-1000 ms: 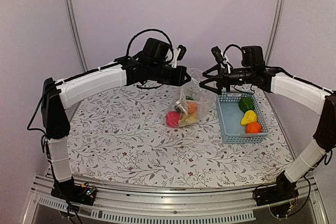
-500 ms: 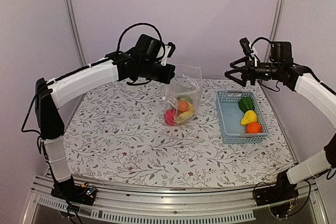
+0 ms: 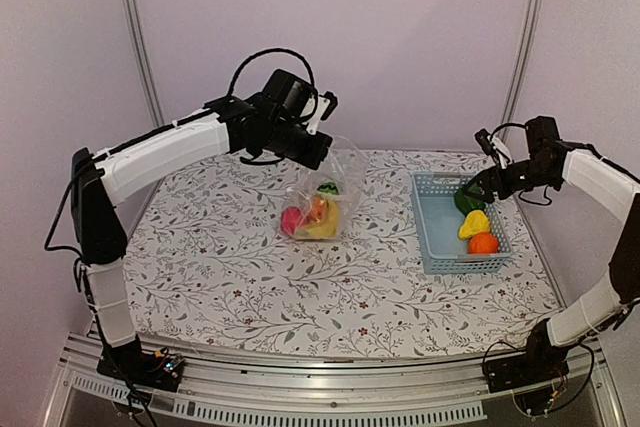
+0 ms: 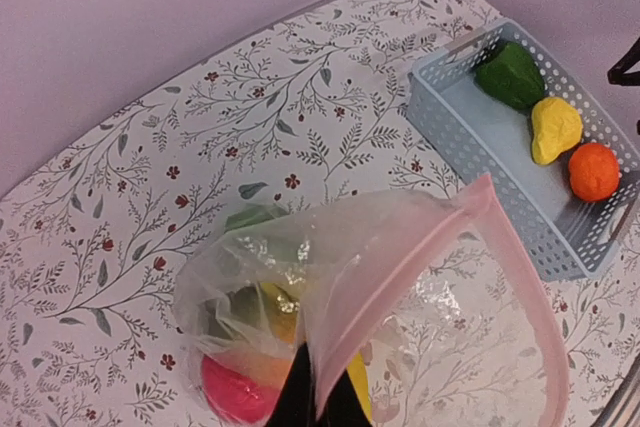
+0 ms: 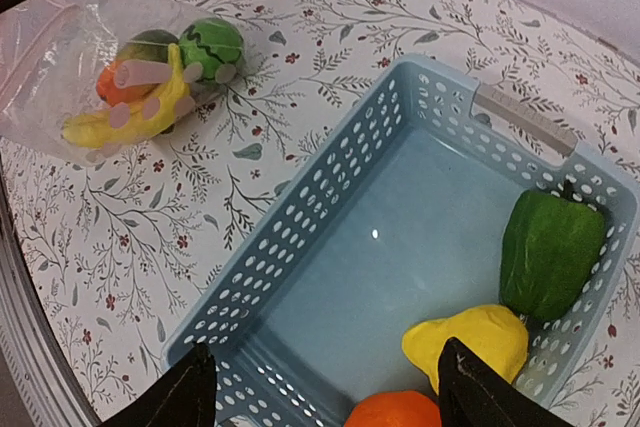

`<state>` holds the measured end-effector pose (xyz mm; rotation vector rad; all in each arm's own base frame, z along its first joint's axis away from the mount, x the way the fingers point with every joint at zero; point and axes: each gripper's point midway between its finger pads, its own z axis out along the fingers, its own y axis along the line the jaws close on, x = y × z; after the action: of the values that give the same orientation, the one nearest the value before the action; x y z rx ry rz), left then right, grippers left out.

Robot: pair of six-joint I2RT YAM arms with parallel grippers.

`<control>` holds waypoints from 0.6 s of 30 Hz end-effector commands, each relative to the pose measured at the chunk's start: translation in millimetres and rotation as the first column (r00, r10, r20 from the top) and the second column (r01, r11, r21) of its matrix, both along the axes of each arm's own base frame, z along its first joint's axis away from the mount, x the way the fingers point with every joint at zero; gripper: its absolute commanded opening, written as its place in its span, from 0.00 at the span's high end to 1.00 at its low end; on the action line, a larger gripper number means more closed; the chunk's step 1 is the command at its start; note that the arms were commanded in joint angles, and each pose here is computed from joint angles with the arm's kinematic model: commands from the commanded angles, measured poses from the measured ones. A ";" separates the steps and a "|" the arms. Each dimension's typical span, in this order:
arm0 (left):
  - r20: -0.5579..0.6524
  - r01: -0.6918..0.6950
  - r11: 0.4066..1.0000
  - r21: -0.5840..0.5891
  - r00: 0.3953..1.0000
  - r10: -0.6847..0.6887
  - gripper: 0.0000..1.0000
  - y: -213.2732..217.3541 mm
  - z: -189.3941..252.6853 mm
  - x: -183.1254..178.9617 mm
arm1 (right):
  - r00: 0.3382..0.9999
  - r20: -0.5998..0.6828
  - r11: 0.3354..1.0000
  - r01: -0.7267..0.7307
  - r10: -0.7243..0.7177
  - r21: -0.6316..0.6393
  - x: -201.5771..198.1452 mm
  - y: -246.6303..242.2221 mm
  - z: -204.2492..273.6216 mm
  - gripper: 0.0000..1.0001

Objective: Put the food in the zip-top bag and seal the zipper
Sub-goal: Place the fake fruit in the zipper food storage bag, then pick up the fake vegetable from the bin.

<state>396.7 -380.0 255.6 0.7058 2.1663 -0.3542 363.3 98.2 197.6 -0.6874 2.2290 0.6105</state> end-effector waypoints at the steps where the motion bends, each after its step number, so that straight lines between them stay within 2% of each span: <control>1: -0.052 0.064 0.996 0.061 0.997 -0.060 1.00 -15.6 -28.1 -13.4 | 0.983 -0.178 0.991 0.018 -0.041 -0.130 -26.1 -21.3 -56.0 0.26; 18: -0.054 0.088 0.996 0.027 0.995 -0.086 1.00 -30.4 -30.4 -16.1 | 0.939 -0.328 0.955 -0.004 -0.098 -0.297 -41.0 -46.9 -111.5 0.29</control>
<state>381.5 -401.6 219.5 0.8106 2.2219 -0.3627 331.7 60.8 100.1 -0.6900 2.6164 0.4532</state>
